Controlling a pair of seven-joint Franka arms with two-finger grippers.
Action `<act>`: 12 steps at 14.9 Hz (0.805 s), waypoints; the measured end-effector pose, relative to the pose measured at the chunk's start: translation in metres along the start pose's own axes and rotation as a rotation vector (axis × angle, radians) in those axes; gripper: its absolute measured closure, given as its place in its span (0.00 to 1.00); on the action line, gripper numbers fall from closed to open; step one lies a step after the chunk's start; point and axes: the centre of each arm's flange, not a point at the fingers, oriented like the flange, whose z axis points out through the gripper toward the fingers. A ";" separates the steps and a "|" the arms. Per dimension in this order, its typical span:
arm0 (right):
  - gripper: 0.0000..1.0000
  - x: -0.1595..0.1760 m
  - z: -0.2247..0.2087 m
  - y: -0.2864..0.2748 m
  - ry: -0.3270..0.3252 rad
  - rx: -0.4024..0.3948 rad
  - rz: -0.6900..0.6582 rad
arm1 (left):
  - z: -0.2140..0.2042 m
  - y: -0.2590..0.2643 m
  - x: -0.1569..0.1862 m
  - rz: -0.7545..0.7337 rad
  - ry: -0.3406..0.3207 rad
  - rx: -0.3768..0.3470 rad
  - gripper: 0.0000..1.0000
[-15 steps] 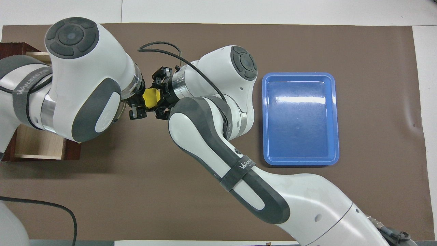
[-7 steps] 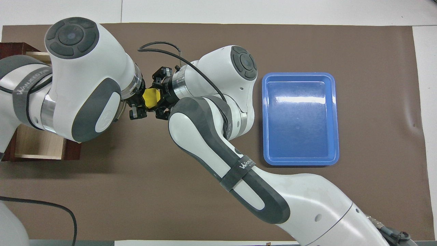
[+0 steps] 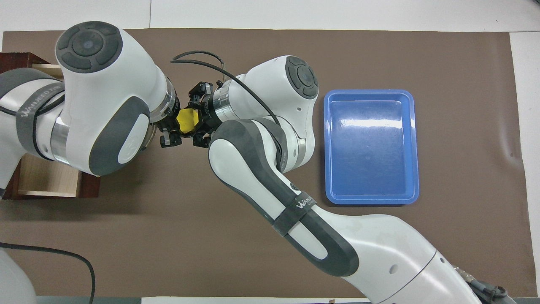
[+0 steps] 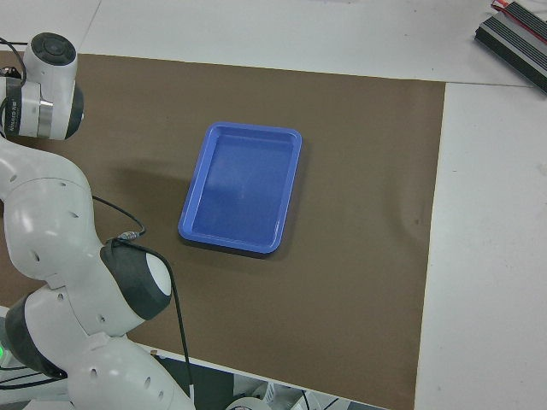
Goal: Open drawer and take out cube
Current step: 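Open the left gripper and pull the cube away with the right gripper, then carry the yellow cube over the blue tray with the right gripper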
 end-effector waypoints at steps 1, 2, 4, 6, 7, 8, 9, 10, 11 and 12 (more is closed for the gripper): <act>0.44 0.000 0.000 0.000 0.003 0.001 -0.002 | 0.000 0.000 0.000 0.000 0.000 -0.001 0.24; 0.44 0.000 0.000 0.000 0.004 0.001 -0.003 | 0.000 0.000 0.000 0.000 -0.001 -0.001 0.13; 0.44 0.000 0.000 0.000 0.004 0.001 -0.003 | -0.001 0.000 0.000 0.000 -0.001 -0.002 0.00; 0.44 0.001 -0.001 -0.001 0.005 0.002 -0.002 | -0.001 0.000 0.000 0.000 -0.002 -0.004 0.00; 0.44 0.003 -0.002 -0.002 0.005 0.005 0.001 | -0.001 0.001 0.000 0.000 -0.003 -0.005 0.00; 0.44 0.008 -0.007 -0.007 0.007 0.012 0.008 | -0.001 0.001 0.000 0.000 -0.003 -0.005 0.00; 0.44 0.017 -0.014 -0.014 0.008 0.024 0.021 | -0.001 0.001 0.000 0.000 -0.003 -0.005 0.00; 0.44 0.028 -0.024 -0.022 0.010 0.038 0.037 | 0.000 0.001 0.000 0.000 -0.002 -0.004 0.00; 0.44 0.041 -0.036 -0.032 0.012 0.054 0.057 | 0.001 0.000 0.000 0.002 -0.001 -0.002 0.00; 0.44 0.057 -0.049 -0.042 0.015 0.067 0.079 | 0.003 0.000 0.000 0.008 0.001 0.002 0.00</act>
